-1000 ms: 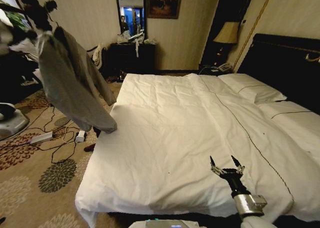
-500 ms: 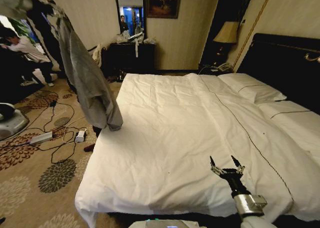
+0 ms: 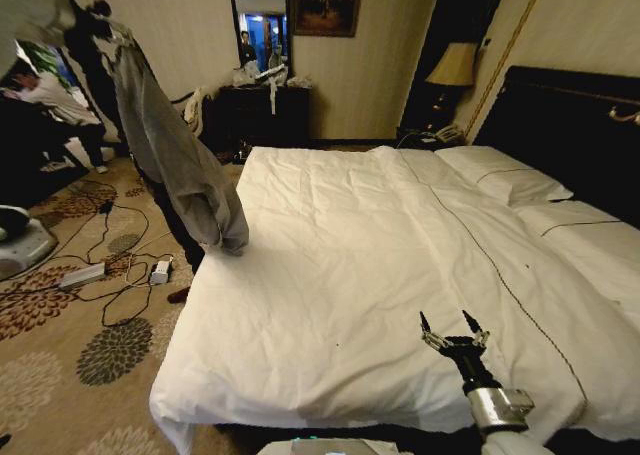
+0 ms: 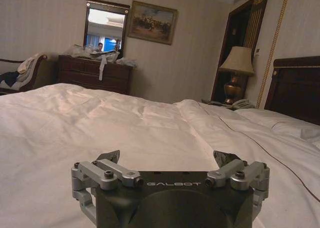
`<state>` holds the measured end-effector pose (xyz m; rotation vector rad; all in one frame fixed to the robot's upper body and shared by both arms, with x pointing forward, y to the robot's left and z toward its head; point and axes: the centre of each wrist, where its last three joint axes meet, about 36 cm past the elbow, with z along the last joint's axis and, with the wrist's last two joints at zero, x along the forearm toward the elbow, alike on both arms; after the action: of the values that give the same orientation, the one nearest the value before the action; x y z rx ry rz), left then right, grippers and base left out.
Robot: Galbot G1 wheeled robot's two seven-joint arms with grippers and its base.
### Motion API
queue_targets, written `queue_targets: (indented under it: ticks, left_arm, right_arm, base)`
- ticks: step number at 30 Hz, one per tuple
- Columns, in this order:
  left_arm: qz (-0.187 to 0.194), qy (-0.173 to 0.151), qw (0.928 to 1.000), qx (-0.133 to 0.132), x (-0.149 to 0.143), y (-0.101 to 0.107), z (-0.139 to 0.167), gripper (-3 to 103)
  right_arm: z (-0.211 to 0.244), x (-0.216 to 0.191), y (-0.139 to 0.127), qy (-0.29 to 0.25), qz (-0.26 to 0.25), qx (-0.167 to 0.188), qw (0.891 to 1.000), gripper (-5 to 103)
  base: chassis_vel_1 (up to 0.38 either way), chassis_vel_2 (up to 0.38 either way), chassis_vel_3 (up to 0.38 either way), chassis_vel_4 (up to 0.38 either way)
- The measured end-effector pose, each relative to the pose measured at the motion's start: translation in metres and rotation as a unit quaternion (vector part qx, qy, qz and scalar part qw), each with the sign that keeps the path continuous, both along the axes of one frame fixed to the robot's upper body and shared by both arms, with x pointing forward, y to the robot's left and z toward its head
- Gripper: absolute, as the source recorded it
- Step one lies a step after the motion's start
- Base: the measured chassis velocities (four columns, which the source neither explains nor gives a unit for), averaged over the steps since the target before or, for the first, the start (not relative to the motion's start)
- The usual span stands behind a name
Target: Pick up the clothes from the bed and hang them on the clothes hanger.
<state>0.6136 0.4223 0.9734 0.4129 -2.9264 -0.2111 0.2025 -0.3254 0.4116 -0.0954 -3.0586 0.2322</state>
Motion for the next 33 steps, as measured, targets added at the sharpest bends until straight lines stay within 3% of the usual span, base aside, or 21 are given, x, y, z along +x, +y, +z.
queue_targets:
  ticks: [8,13,16,29,33]
  left_arm:
    - [0.027,-0.005,0.9993,-0.023,0.002,0.023,-0.007,100]
    - [0.065,-0.007,0.9978,-0.011,0.013,0.045,-0.011,100]
    - [0.079,-0.006,0.9967,-0.018,0.018,0.055,-0.012,100]
    - [0.071,0.005,0.9974,-0.014,0.021,0.058,-0.031,100]
    - [0.059,0.011,0.9982,0.008,0.010,0.060,-0.038,100]
  right_arm:
    - [0.000,0.000,0.000,0.000,0.000,0.000,1.000,100]
    - [0.000,0.000,0.000,0.000,0.000,0.000,1.000,100]
    - [0.000,0.000,0.000,0.000,0.000,0.000,1.000,100]
    - [0.000,0.000,0.000,0.000,0.000,0.000,1.000,100]
    - [0.000,0.000,0.000,0.000,0.000,0.000,1.000,100]
  base:
    - [0.000,0.000,0.000,0.000]
    - [0.000,0.000,0.000,0.000]
    - [0.000,0.000,0.000,0.000]
    - [0.000,0.000,0.000,0.000]
    - [0.000,0.000,0.000,0.000]
